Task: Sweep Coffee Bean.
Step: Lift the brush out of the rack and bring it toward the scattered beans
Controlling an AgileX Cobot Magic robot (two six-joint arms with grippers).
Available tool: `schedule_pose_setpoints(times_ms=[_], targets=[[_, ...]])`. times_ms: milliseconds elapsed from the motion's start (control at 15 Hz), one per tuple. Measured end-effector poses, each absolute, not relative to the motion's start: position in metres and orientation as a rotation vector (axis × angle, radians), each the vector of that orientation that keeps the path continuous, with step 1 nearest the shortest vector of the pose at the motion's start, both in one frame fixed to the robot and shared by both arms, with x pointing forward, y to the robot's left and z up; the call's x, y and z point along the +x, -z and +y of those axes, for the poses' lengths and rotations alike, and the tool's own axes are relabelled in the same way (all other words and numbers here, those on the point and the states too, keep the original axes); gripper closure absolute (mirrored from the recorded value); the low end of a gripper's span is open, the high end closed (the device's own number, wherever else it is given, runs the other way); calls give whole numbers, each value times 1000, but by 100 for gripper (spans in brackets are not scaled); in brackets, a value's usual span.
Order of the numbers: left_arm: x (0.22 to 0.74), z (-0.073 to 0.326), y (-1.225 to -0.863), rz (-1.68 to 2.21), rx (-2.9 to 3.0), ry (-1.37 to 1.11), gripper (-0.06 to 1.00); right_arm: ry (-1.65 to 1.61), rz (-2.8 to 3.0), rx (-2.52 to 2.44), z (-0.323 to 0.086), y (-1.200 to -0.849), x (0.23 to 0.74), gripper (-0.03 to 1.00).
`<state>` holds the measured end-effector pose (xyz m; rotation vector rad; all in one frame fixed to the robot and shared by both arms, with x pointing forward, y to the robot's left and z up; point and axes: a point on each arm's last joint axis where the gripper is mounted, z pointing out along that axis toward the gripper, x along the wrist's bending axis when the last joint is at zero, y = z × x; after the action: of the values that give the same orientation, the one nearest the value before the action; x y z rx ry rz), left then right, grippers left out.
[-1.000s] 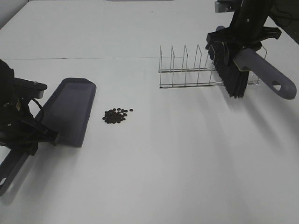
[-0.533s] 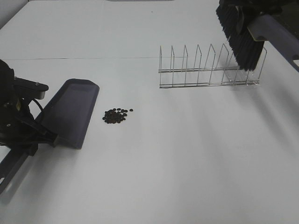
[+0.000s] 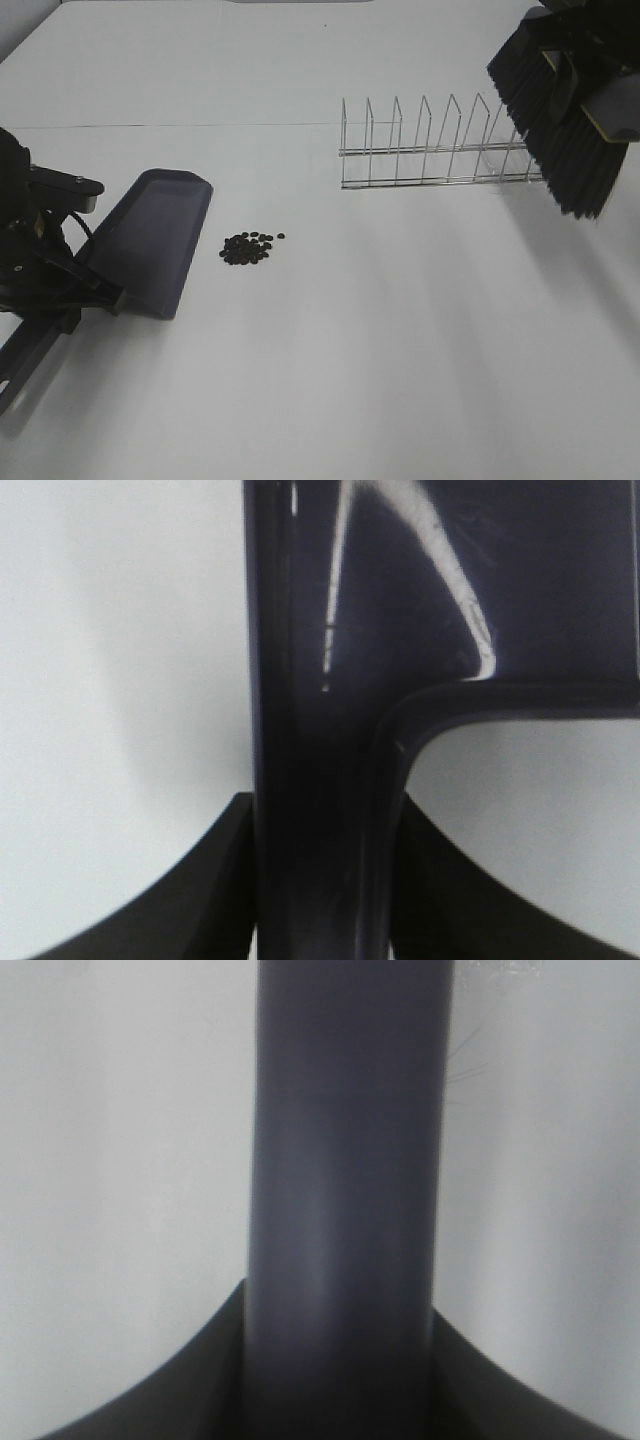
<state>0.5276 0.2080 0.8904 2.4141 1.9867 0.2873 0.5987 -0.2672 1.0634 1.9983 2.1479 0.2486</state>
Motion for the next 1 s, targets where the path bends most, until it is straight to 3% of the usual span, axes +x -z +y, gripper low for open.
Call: schedule_pose_setpoints(times_ms=[333,467,733,1000], targets=[[528,209,-891,1971,2431,-303,61,-210,2198,2138,-264,-1013,554,63],[528,209,-891,1967,2434,-306,61,-268,2218,2155,-258,-1012,553,63],[528,208,-890,1940,2453,-309,61,-276,2302,1875,-205,-1007,555,63],[538,204,-882,1937,2512,-272,61,20,2323,1714,-159,-986,576,63]])
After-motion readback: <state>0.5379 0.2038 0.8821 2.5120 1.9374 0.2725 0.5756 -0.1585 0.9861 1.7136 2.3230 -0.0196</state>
